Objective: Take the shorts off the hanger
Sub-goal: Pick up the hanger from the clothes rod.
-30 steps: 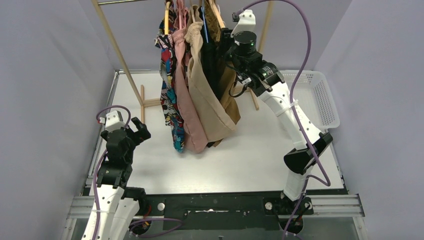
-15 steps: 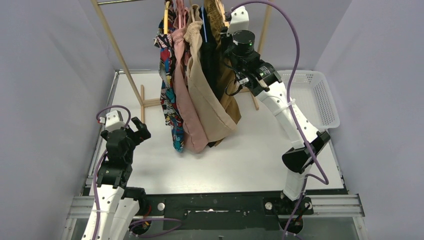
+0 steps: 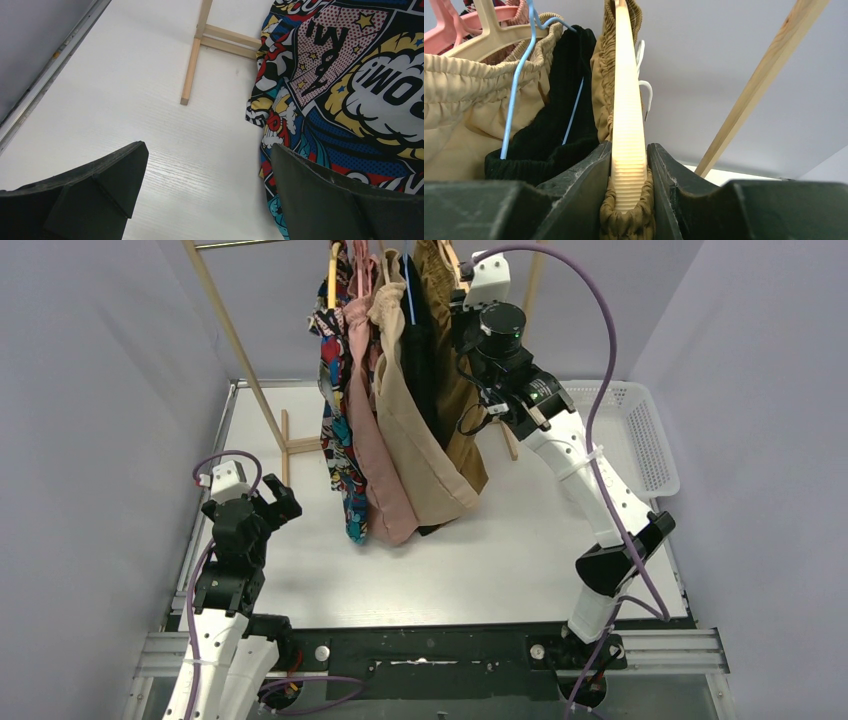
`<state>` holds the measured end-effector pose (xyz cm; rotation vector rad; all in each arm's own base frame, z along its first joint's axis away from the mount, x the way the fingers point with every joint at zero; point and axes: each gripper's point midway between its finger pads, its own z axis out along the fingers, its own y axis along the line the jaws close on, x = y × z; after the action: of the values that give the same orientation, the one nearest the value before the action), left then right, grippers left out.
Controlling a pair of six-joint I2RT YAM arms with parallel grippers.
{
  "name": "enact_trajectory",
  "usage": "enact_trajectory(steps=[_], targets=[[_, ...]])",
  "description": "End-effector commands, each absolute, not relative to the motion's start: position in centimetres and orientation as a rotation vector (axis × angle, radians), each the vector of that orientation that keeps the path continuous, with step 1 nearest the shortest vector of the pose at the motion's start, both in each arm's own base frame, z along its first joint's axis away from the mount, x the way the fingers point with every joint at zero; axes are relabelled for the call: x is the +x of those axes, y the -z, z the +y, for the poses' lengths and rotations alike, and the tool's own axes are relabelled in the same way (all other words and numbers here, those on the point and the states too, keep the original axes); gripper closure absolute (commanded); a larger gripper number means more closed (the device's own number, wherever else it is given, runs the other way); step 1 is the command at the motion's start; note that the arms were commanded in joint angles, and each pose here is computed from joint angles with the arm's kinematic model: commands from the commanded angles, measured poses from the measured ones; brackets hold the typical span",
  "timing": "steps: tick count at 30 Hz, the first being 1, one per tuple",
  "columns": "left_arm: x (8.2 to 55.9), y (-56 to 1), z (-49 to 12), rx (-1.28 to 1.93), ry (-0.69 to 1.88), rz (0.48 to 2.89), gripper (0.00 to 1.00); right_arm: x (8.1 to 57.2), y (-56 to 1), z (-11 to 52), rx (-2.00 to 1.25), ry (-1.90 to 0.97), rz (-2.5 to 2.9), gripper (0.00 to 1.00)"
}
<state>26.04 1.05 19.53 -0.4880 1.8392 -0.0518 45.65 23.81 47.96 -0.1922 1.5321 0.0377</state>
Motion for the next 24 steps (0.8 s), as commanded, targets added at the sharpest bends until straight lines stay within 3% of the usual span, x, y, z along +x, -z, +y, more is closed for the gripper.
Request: enact_trajectory(steps=[1,24], targets=[[26.7,-21.3,1.0,-0.469,0.073,1.773,0.04,42.9,-55.8,21.3,-0.073,-0.113,1.341,1.0],[26.7,-21.4,1.1,-0.471,0.069,1.769,0.04,40.1,-57.7,19.4,-0.064,-0.185,1.282,1.0]])
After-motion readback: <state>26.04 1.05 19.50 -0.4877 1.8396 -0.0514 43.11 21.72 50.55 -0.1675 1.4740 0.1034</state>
